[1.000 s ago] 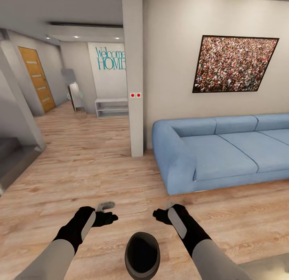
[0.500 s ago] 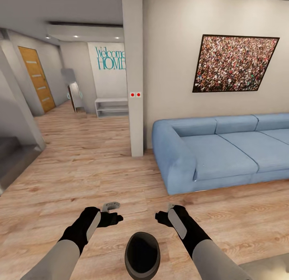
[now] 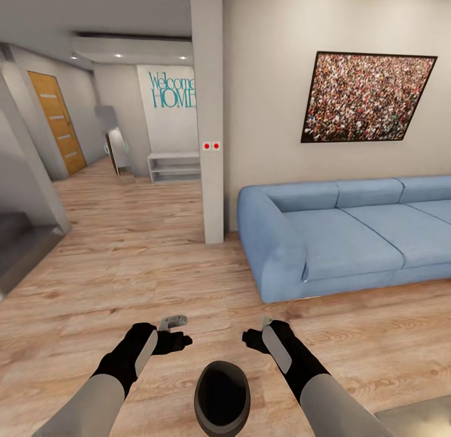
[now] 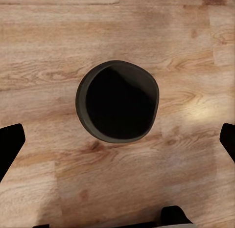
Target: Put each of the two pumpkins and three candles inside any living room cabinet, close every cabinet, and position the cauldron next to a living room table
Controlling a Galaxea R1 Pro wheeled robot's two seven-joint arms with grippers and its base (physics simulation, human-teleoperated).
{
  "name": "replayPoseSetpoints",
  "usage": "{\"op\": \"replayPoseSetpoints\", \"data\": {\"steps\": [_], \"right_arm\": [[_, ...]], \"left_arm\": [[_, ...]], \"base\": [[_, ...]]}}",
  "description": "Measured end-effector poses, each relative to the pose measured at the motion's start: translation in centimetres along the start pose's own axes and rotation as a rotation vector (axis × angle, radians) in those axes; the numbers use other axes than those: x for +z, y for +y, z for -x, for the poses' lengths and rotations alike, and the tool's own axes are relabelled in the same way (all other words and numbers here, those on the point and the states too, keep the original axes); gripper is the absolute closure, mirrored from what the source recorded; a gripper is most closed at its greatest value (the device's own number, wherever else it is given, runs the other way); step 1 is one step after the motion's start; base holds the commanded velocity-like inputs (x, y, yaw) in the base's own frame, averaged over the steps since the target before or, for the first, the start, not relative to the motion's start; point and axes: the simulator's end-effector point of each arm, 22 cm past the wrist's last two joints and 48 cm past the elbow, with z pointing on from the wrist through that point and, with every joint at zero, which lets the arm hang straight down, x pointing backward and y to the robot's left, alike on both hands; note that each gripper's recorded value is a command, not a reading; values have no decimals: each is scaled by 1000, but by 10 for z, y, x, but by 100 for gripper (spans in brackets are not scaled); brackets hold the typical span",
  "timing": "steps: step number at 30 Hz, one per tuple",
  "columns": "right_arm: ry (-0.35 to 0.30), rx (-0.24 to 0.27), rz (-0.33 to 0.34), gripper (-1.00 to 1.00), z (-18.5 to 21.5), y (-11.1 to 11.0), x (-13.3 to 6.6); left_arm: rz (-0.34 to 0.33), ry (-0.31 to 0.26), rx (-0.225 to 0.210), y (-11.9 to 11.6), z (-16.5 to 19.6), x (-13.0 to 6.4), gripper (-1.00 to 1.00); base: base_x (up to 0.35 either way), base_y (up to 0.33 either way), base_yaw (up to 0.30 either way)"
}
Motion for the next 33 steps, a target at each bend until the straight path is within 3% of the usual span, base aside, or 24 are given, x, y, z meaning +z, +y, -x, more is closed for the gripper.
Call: {"op": "replayPoseSetpoints", "data": {"steps": [7, 13, 22, 33], "right_arm": [[-12, 5, -3, -100, 0, -2, 8], [-58, 25, -4, -100, 8, -4, 16], [-58, 27, -3, -100, 4, -6, 27], [-56, 26, -5, -100, -2, -9, 42]], "left_arm": [[0, -2, 0, 2, -2, 8, -100], [1, -1, 3, 5, -5, 16, -100], [3, 0, 7, 8, -9, 27, -100], [1, -37, 14, 8, -8, 43, -100]], "base": [[0, 0, 0], [0, 0, 0], [0, 0, 0], [0, 0, 0]]}}
